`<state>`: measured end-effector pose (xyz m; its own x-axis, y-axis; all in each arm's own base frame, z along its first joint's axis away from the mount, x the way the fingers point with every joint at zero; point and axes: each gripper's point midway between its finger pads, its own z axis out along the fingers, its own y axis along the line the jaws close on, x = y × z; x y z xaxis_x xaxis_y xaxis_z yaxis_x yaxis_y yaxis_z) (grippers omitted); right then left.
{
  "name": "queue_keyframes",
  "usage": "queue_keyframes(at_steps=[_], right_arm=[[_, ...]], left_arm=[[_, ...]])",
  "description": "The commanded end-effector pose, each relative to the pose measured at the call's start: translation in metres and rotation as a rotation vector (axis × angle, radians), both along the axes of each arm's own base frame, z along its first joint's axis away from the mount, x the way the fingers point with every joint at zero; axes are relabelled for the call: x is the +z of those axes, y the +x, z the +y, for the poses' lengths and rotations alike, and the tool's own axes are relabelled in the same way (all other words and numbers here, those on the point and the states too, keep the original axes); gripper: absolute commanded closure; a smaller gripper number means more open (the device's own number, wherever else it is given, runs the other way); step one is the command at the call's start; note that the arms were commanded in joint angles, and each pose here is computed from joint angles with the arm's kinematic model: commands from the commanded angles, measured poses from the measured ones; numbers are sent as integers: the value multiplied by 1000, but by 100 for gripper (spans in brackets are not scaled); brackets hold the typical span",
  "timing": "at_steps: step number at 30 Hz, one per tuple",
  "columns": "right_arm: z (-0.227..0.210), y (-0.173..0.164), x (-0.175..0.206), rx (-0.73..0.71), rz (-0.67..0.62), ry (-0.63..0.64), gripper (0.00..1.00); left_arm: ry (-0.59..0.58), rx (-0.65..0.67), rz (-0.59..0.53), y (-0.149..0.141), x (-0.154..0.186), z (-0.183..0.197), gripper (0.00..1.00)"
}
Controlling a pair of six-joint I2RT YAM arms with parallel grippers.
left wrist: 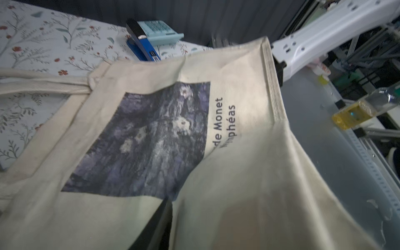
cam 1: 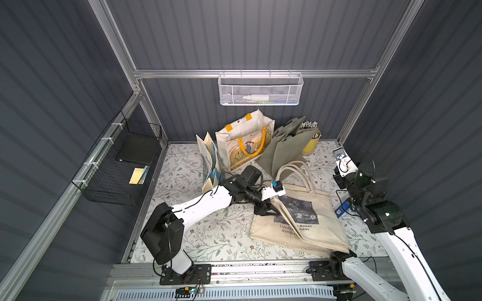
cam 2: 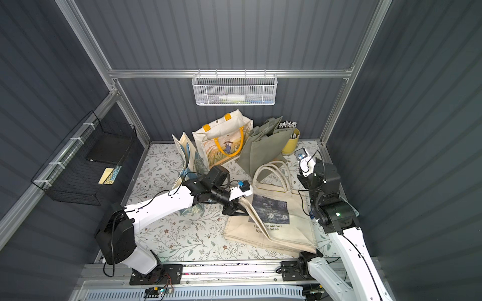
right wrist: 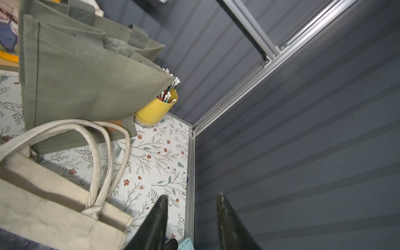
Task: Put away the canvas bag
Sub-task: Place the canvas bag at the center of the board.
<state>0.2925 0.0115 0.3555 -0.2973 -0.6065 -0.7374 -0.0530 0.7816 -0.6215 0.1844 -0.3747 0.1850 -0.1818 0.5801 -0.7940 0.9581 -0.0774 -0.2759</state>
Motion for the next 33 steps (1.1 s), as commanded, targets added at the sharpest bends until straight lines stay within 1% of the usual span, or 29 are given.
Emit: queue_keyframes(at_steps=[1,3,7,8,9,10,13,16,17,20,22,23,24,25,27,28,29,31,32,33], right_arm=[[1,-1,-7,-5,12,43,60],[3,0,-14,1,33,55,59],[5,3,-31,3,72,63,59],[5,3,-36,0,81,61,60],[4,3,-40,-3,86,57,59],[4,3,-43,-4,89,55,60],[2,5,-52,-16,95,54,59],[4,9,-59,-14,99,75,58],[6,11,-61,-4,104,88,58],[14,15,-65,22,114,142,57],[20,19,-68,41,127,177,57],[24,20,-69,54,134,196,57],[28,21,-72,64,145,215,57],[30,21,-74,70,156,229,57],[35,23,-81,84,175,251,57],[38,23,-85,98,188,260,57],[42,22,-91,119,208,261,58],[48,18,-100,151,237,261,59],[49,16,-105,158,247,253,59],[49,14,-110,162,258,248,59]], left_arm=[[122,20,24,-15,-11,18,22],[121,26,22,-14,-4,19,19],[104,99,-41,1,18,17,15],[105,119,-49,3,22,19,1],[73,137,-76,8,42,16,1],[67,143,-98,10,49,18,1],[64,179,-222,16,67,30,1],[39,268,-356,30,85,43,1],[53,310,-385,35,78,50,1],[45,422,-403,47,81,58,0],[89,543,-369,65,76,63,1],[126,610,-303,74,69,65,1],[162,636,-236,80,64,66,1],[180,671,-179,88,66,66,1],[251,760,-35,109,55,69,1],[257,765,19,115,56,68,1],[237,751,58,118,61,65,1],[148,722,64,118,79,58,1],[78,690,52,113,95,53,1],[2,625,40,102,112,49,1]])
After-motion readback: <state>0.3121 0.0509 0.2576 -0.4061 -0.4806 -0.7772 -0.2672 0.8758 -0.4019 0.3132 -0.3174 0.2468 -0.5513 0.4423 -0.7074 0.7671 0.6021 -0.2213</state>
